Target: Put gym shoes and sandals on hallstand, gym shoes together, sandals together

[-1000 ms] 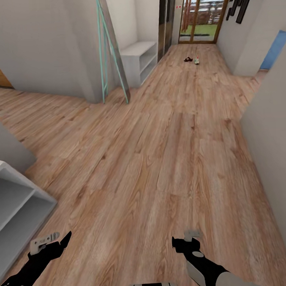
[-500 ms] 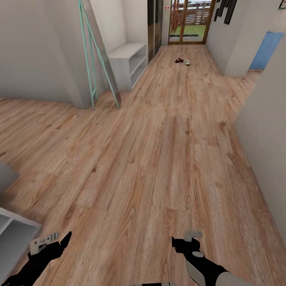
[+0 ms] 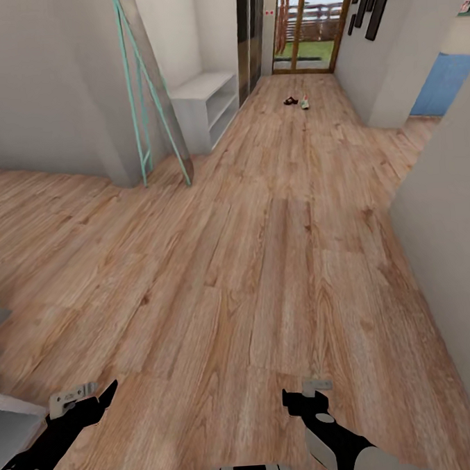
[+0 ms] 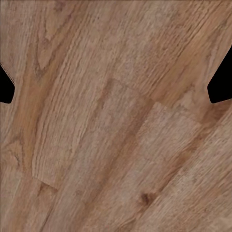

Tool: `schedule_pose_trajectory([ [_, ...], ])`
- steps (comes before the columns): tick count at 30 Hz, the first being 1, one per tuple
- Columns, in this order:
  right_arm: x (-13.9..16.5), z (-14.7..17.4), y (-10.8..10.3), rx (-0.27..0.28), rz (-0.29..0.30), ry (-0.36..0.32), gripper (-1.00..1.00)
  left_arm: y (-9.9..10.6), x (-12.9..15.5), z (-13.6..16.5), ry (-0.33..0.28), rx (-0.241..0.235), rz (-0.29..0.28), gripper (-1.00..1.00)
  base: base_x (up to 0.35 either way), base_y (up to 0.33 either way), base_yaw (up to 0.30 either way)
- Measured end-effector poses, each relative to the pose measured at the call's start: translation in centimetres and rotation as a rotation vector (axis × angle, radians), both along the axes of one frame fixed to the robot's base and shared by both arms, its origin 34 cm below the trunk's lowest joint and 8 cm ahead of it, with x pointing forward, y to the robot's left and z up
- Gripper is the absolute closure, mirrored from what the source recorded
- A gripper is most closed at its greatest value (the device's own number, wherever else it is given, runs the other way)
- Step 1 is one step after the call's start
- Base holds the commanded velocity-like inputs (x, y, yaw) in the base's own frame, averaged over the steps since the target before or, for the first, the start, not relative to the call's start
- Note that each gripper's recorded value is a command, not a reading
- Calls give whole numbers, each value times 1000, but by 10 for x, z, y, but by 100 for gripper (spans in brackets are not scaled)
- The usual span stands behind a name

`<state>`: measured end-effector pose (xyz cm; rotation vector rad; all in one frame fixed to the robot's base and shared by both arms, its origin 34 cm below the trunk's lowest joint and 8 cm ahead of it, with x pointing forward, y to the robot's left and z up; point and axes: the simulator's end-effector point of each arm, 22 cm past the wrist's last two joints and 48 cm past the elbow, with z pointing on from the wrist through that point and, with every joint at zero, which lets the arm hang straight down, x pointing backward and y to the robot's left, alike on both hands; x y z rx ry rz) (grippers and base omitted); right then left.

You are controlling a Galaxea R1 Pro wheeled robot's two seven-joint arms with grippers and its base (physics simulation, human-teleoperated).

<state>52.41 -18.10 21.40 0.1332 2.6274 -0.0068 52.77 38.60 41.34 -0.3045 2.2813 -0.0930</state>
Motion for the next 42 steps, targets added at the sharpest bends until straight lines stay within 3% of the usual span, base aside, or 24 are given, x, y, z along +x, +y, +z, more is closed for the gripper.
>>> schedule_pose_trajectory([
  [21,0,0,0,0,0,0,-100,0,0,0,2,3,-3,-100,333,0,-1],
  [42,0,0,0,0,0,0,-100,0,0,-1,4,5,-3,-100,333,0,-164],
])
